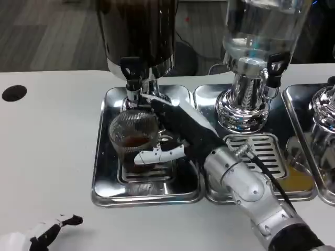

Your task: Grasp the cup under the faucet to collect the drink, then remove the cup.

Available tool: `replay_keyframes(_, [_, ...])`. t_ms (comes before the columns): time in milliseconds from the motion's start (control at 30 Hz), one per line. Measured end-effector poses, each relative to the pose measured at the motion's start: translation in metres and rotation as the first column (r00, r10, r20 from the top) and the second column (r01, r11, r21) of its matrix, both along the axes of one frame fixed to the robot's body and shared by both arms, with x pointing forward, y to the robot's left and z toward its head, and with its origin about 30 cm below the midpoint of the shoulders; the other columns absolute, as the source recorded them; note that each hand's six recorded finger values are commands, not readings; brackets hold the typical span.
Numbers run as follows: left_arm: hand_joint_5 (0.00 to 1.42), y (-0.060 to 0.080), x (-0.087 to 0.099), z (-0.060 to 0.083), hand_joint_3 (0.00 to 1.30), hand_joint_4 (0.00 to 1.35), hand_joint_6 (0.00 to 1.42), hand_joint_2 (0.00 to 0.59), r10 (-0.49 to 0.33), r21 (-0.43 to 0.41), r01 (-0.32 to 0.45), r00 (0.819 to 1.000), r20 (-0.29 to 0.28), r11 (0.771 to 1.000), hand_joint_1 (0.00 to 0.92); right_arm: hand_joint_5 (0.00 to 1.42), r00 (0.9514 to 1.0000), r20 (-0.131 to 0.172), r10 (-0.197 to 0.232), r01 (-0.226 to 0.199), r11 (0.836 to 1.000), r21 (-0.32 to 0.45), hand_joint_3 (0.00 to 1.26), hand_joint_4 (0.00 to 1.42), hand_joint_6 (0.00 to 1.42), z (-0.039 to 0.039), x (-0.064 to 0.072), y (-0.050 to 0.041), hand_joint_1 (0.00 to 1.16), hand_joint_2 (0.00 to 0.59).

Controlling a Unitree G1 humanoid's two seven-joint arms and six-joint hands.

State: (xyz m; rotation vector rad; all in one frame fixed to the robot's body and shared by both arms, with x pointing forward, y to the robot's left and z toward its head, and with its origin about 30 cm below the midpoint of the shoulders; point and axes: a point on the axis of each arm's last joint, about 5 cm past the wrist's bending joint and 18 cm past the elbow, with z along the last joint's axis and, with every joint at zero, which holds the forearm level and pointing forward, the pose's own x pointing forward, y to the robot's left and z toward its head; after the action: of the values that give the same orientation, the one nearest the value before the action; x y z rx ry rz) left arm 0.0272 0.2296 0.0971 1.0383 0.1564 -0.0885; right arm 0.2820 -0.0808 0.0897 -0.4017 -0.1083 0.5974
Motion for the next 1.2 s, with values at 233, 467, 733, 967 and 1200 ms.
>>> replay_keyframes(233, [0.27, 0.0004, 0.0030, 0.0008, 0.34, 0.25, 0.51, 0.079, -0.002, -0.016, 0.002, 1.000, 0.008, 1.000, 0.005, 0.34, 0.9998, -0.018, 0.010, -0.010, 1.000, -0.013, 0.20, 0.25, 0.32, -0.0043, -0.0009, 0.0003, 0.96, 0.057])
replay_keyframes(467, [0.28, 0.0007, 0.0024, 0.0008, 0.34, 0.25, 0.53, 0.075, -0.002, -0.015, 0.002, 1.000, 0.003, 1.000, 0.004, 0.39, 0.9996, -0.023, 0.016, -0.016, 1.000, -0.012, 0.32, 0.33, 0.37, -0.0050, -0.0011, 0.0024, 0.94, 0.076])
replay_keyframes(733, [0.28, 0.0020, 0.0018, 0.0013, 0.32, 0.25, 0.53, 0.071, 0.004, -0.011, -0.004, 1.000, 0.003, 1.000, 0.003, 0.47, 0.9997, -0.023, 0.009, -0.009, 1.000, -0.009, 0.44, 0.43, 0.45, -0.0054, -0.0014, 0.0029, 0.94, 0.104])
replay_keyframes(967, [0.28, 0.0019, 0.0015, 0.0013, 0.31, 0.25, 0.53, 0.079, 0.004, -0.011, -0.004, 1.000, 0.002, 1.000, 0.005, 0.52, 0.9998, -0.018, -0.008, 0.008, 1.000, -0.004, 0.48, 0.47, 0.50, -0.0053, -0.0011, 0.0010, 0.93, 0.116])
replay_keyframes(1200, [0.28, 0.0018, 0.0017, 0.0013, 0.30, 0.25, 0.53, 0.081, 0.004, -0.011, -0.004, 1.000, 0.003, 1.000, 0.005, 0.54, 0.9998, -0.012, -0.013, 0.013, 1.000, 0.005, 0.50, 0.49, 0.51, -0.0072, -0.0031, -0.0016, 0.93, 0.116])
